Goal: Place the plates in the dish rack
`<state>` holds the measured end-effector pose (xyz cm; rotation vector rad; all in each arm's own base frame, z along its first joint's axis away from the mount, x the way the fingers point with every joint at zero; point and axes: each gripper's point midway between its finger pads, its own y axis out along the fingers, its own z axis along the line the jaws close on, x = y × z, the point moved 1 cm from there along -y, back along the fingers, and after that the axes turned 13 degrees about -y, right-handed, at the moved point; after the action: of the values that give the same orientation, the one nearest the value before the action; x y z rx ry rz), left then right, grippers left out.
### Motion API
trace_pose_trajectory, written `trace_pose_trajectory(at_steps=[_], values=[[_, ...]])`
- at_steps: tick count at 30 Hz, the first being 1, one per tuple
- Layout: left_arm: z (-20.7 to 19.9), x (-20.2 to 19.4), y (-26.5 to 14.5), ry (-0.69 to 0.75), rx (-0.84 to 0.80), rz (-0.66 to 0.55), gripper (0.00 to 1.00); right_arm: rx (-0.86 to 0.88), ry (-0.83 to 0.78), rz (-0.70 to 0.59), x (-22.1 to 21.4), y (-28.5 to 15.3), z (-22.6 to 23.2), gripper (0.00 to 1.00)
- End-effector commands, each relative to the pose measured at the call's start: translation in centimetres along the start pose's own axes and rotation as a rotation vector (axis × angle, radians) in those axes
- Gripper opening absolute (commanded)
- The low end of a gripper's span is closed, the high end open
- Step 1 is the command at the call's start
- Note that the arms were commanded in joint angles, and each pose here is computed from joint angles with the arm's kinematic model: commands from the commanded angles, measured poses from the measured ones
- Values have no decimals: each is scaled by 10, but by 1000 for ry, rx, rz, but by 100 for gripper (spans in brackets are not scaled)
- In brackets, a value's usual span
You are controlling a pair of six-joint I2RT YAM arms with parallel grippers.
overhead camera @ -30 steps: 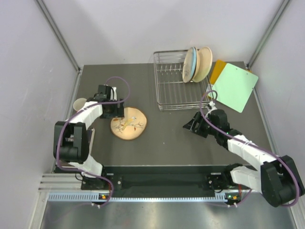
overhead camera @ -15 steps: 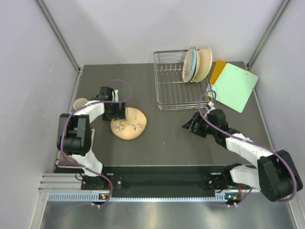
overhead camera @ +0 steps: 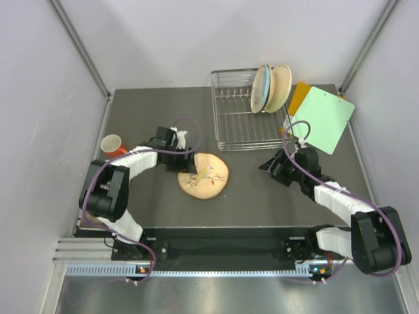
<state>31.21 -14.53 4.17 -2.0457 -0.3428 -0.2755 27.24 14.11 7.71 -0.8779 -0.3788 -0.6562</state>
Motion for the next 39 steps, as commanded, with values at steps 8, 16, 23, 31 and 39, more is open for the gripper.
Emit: trace_pose_trajectory(at_steps=[8,16,23,31,39], values=[[-62,-61,17,-44,-143,192,78,88,36,140,-50,3,26,76],[-98,-91,20,21,-207,258,78,159,137,207,-63,33,52,73],[-106,-99,21,11,-231,272,78,153,147,305,-93,38,57,73],[-108,-108,25,4,-249,303,78,152,234,394,-124,50,52,67],[-107,-124,26,26,-256,346,78,258,207,317,-110,56,84,62]])
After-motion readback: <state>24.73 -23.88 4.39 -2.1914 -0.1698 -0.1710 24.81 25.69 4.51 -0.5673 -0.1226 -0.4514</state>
